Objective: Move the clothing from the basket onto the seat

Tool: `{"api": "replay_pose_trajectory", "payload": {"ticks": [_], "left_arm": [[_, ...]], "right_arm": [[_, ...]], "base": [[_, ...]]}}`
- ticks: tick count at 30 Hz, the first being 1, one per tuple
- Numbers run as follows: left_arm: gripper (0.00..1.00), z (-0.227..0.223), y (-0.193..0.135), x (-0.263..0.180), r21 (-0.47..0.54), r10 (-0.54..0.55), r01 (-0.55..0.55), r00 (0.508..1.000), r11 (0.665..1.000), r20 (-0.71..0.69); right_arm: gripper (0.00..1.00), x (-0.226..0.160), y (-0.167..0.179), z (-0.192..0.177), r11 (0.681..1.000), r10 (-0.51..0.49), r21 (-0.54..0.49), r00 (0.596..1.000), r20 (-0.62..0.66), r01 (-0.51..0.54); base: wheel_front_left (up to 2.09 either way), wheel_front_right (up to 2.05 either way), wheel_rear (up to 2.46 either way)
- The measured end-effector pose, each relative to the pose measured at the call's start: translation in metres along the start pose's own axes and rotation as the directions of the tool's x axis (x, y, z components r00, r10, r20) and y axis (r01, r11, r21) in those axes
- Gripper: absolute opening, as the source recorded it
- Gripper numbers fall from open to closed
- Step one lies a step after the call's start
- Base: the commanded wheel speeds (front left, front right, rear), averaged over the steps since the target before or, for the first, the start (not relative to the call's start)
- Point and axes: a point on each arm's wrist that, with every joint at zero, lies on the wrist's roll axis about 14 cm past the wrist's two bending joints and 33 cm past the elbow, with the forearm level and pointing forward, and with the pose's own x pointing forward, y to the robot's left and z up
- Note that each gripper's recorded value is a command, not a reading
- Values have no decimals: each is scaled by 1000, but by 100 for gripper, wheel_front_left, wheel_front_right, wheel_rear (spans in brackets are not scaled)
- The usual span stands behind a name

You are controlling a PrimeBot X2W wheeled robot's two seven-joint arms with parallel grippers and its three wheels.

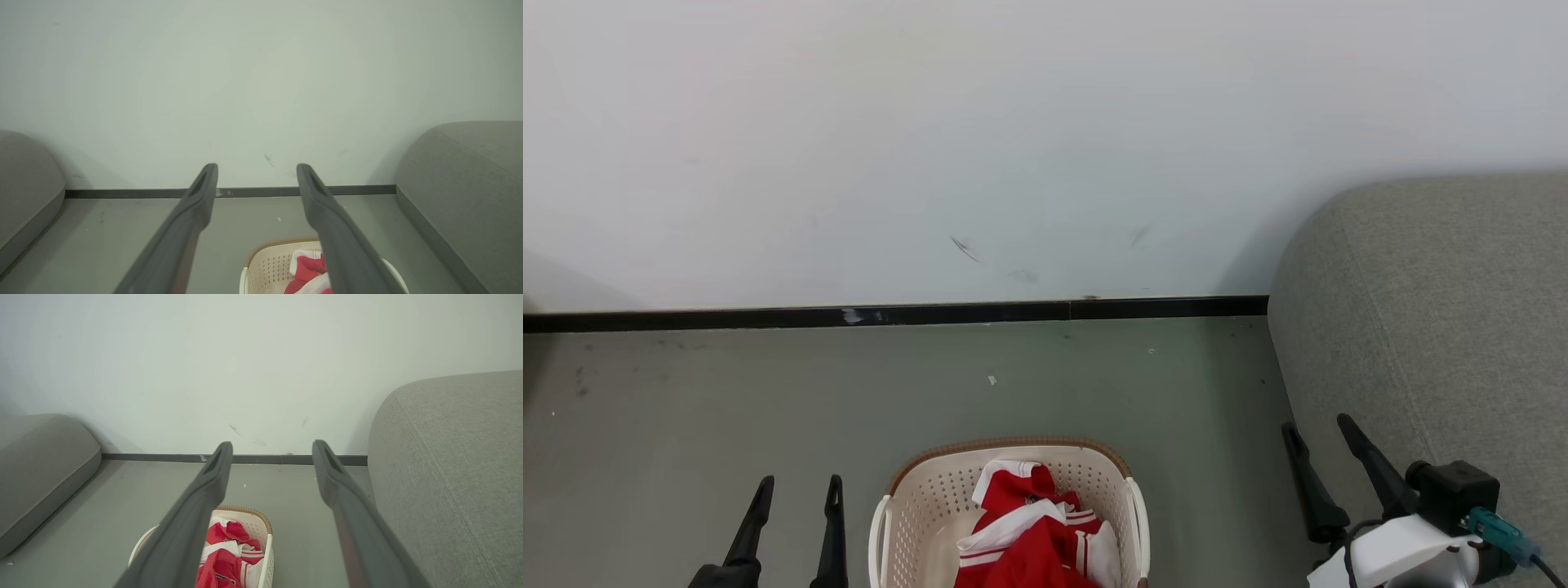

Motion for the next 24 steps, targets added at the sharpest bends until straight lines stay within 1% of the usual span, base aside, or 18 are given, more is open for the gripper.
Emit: {"api": "replay_pose_trajectory", "payload": {"ticks": [10,17,24], "left_arm": [[100,-4,3,1,1,10,-10,1000,1000,-12],[100,-11,5,2,8,15,-14,999,1000,-35],[100,-26,7,2,64,-10,15,996,998,-83]], "right_arm": [[100,1,0,-2,1000,0,3,1000,-4,0],[100,-2,-1,-10,1000,-5,7,1000,-29,5],[100,1,-4,-11,1000,-12,7,999,-31,12]], "base": [[0,0,0],[0,0,0],[0,0,0]]}}
